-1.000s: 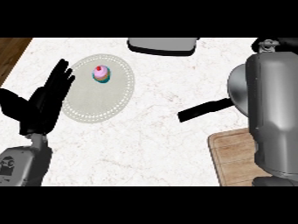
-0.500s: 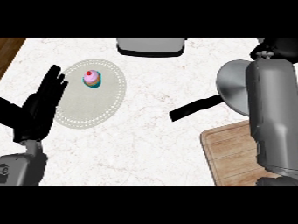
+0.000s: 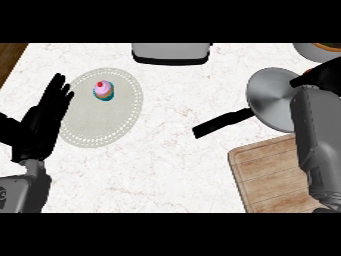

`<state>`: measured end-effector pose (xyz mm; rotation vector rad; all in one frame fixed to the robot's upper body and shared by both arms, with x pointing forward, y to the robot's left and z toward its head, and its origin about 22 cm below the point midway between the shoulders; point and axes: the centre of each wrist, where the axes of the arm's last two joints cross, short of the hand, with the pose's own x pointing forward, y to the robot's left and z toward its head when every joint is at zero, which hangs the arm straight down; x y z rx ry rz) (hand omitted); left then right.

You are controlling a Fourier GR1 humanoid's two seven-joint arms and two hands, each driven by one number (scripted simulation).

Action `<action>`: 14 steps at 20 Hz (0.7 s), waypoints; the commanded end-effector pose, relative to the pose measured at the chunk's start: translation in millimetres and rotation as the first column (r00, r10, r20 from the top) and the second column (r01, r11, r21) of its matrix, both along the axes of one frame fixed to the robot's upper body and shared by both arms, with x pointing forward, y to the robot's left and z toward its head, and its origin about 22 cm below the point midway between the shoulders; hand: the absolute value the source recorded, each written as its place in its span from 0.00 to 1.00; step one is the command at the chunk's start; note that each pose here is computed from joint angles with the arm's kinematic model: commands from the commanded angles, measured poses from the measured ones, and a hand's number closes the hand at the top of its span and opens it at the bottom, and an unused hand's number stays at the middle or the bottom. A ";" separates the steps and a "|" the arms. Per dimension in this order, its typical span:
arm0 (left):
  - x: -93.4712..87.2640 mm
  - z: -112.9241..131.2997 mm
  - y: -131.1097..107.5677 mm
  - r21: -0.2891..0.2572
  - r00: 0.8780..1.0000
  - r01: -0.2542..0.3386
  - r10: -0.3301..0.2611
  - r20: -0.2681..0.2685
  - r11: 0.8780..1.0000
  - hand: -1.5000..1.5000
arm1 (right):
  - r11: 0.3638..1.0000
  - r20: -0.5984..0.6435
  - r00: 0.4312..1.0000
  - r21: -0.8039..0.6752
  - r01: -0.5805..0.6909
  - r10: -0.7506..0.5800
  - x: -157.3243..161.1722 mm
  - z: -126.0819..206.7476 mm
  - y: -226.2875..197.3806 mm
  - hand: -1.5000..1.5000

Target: Pick the tomato from the cutting board and place it in the pan

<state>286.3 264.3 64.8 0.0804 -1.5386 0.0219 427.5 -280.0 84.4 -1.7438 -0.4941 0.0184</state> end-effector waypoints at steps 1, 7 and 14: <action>-5.6 -3.6 -3.3 -0.002 1.000 0.018 -0.018 0.014 1.000 0.50 | 0.986 -0.015 0.991 0.102 0.130 -0.129 -9.1 -38.5 -10.0 1.00; -0.9 -7.0 3.5 0.009 1.000 -0.004 0.004 0.001 1.000 0.50 | 0.929 0.120 0.961 0.312 0.201 -0.248 -28.0 -62.7 -34.4 0.00; -9.6 -5.0 11.7 0.004 1.000 -0.026 0.026 -0.005 1.000 0.50 | 0.969 0.323 0.935 0.238 0.072 -0.149 -29.7 -73.4 -11.7 0.00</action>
